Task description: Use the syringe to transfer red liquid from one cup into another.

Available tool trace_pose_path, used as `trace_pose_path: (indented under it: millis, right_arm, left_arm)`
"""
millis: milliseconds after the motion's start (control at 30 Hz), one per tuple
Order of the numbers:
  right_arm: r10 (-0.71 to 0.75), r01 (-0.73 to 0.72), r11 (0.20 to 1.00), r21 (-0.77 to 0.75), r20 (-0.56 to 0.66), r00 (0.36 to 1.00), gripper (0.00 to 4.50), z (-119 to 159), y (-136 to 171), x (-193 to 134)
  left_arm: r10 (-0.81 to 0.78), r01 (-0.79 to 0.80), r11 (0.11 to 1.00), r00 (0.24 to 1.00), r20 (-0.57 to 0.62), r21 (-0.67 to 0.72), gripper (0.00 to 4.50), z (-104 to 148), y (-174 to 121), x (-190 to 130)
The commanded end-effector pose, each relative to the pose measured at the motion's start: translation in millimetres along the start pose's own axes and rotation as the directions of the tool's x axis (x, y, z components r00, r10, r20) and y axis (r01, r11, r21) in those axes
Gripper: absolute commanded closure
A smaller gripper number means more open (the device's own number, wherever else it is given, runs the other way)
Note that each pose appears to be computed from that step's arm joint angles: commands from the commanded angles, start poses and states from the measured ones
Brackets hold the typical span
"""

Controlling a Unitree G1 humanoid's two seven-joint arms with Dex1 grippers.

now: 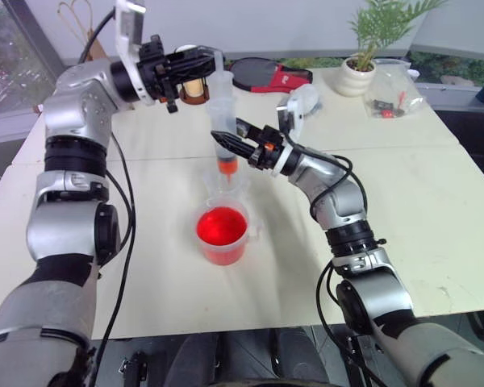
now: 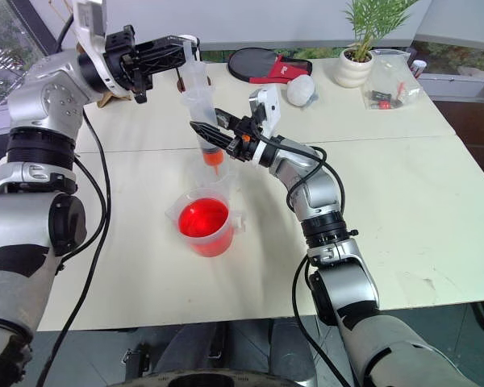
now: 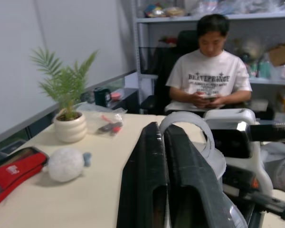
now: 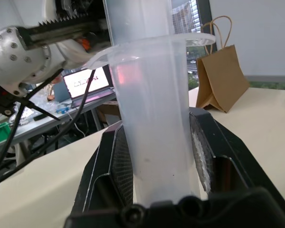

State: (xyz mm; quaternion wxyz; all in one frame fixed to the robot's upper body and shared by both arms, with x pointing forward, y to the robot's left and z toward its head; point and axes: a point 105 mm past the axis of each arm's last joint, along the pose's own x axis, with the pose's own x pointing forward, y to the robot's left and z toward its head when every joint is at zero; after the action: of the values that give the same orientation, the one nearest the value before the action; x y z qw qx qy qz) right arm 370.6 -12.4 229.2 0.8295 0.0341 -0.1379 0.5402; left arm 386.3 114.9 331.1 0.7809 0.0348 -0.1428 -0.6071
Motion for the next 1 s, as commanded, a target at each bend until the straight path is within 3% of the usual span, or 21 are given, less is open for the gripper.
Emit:
trace_pose_path:
  millis: [33, 233, 500, 1000]
  right_arm:
    - [0.056, -0.053, 0.997, -0.054, 0.056, 0.997, 3.12, 19, 14, 8]
    - [0.062, -0.055, 0.995, -0.083, 0.084, 0.994, 3.12, 33, 16, 11]
    - [0.117, -0.096, 0.985, -0.144, 0.145, 0.982, 3.12, 65, 35, 17]
    - [0.089, -0.057, 0.987, -0.150, 0.213, 0.973, 3.12, 84, 31, 21]
  left_arm:
    - [-0.048, 0.047, 0.998, 0.998, 0.027, 0.037, 4.49, 17, -7, 4]
    - [-0.062, 0.063, 0.998, 0.998, -0.028, 0.002, 4.49, 0, -13, 1]
    - [-0.018, 0.008, 0.994, 0.996, -0.091, -0.105, 4.49, -46, -15, -12]
    - [-0.075, 0.047, 0.979, 0.988, -0.134, -0.198, 4.49, -84, -32, -7]
